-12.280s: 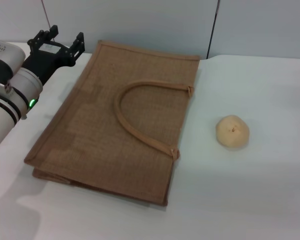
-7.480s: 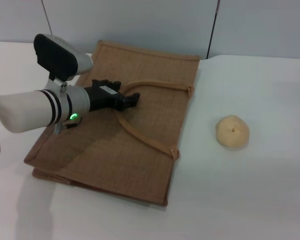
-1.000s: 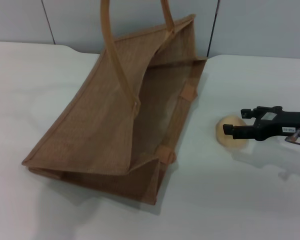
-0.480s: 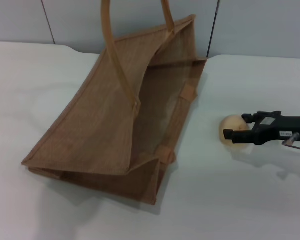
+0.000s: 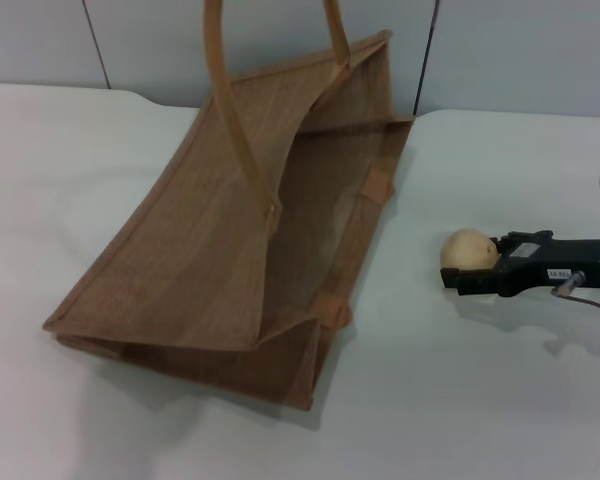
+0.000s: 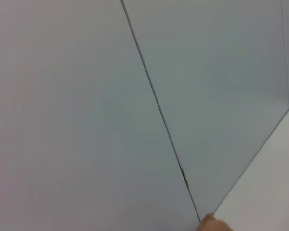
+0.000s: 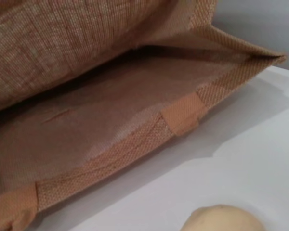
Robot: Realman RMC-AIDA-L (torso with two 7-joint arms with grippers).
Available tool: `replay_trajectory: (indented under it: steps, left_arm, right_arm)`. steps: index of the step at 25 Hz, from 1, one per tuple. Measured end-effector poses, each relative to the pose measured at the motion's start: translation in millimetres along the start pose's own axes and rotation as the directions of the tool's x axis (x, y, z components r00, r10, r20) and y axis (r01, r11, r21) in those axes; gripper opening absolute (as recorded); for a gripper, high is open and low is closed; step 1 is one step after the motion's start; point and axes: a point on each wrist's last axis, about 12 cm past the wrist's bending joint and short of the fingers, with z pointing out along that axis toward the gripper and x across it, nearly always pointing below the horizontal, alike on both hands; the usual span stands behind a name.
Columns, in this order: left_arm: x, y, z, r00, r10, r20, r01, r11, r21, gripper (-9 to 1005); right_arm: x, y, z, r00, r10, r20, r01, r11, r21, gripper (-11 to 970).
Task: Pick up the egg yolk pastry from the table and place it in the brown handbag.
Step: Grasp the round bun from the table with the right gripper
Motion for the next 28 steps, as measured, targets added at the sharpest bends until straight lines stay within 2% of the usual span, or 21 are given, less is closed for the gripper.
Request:
replay_trajectory:
  steps: [11,16,28]
  left_arm:
    - [1,0.4,0,1.000,-0.001,-0.001,0.001,1.000,-0.001,154]
    - [0,0.0,0,1.000,0.003,0.001,-0.003,1.000,-0.001,156]
    - [-2,1.3,-3,1.000,0.012,0.011,-0.012,1.000,-0.012,160]
  right_arm:
    - [-3,-1.1,0,1.000,-0.008,0.001,0.008,1.000,0.004,855]
    - [-5,-4.1,-1,1.000,0.027,0.003,-0.027,0.999,0.025,766]
    - [-23,-13.0,-11,0.999,0.028,0.038,-0.030,0.998,0.058,667]
